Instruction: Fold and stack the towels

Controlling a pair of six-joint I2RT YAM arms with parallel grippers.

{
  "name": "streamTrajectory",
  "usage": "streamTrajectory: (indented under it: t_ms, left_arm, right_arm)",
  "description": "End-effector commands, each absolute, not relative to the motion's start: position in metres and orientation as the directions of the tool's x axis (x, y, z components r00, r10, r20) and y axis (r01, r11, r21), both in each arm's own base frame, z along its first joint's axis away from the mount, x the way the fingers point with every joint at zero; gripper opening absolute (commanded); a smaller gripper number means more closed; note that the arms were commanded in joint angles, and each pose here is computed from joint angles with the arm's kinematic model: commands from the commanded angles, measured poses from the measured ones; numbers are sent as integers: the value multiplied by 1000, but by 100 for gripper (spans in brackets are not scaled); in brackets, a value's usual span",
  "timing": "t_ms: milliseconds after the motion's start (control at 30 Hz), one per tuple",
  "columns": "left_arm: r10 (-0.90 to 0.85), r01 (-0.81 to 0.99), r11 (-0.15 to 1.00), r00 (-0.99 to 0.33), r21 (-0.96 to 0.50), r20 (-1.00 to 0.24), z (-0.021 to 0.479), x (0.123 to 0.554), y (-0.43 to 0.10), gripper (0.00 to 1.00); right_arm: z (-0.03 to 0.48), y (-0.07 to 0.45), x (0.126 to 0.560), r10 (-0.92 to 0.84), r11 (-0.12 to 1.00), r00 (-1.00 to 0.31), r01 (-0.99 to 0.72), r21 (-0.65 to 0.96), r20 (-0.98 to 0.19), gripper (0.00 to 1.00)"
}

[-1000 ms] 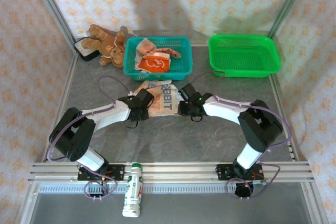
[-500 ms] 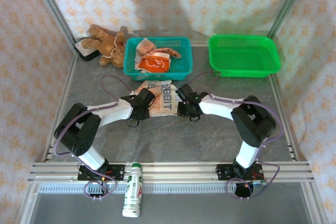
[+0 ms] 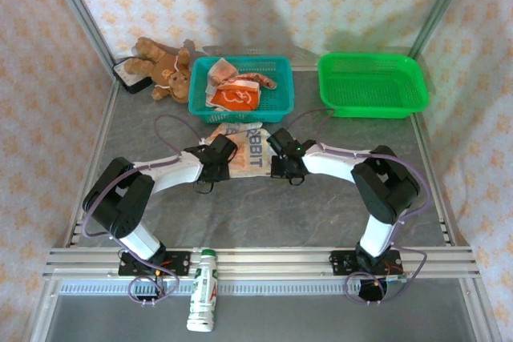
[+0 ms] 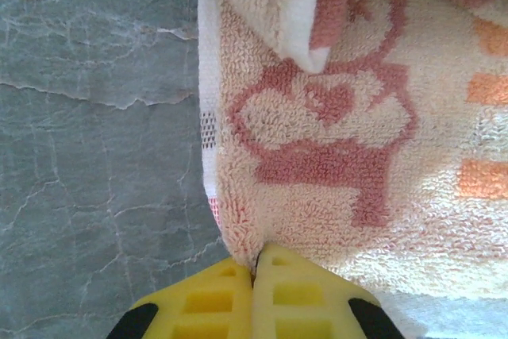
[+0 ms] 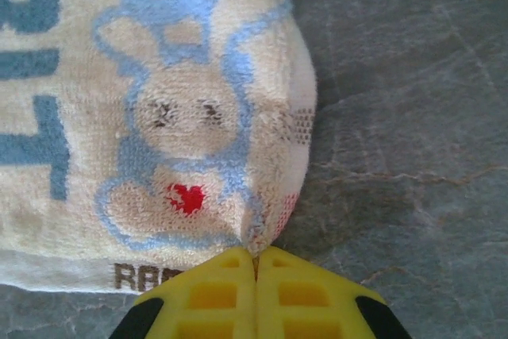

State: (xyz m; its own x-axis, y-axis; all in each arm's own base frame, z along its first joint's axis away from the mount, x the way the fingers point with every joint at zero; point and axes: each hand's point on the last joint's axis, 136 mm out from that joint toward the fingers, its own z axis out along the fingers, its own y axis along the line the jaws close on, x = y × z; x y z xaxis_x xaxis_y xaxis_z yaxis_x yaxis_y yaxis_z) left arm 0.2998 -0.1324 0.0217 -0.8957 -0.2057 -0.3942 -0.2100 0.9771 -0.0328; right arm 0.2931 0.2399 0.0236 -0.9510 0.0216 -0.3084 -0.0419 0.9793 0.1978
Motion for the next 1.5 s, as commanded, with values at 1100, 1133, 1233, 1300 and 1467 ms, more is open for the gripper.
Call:
streamTrajectory:
  t_ms: [1100,1133,1233,1300,1467]
  left_arm:
    - [-177,37,974,-499,-224,-848,412,325,-131,0]
    - [-178,45,973,-483,-227,-857,418,325,-130,0]
    - [-191,51,970,-448,-239,-874,432,328,-131,0]
    - [-201,53,967,-442,-249,-874,440,333,-134,0]
    - [-282,51,943,-406,-329,-869,463,340,-140,0]
  right_arm:
    - [402,237,347,418,828,-453,-167,535,-788,0]
    - [409,236,348,417,828,-434,-179,531,-798,0]
    - [428,233,351,406,841,-386,-197,504,-828,0]
    - [441,236,354,374,854,-354,-229,468,-857,0]
    - [475,241,362,307,880,-268,-286,380,-913,0]
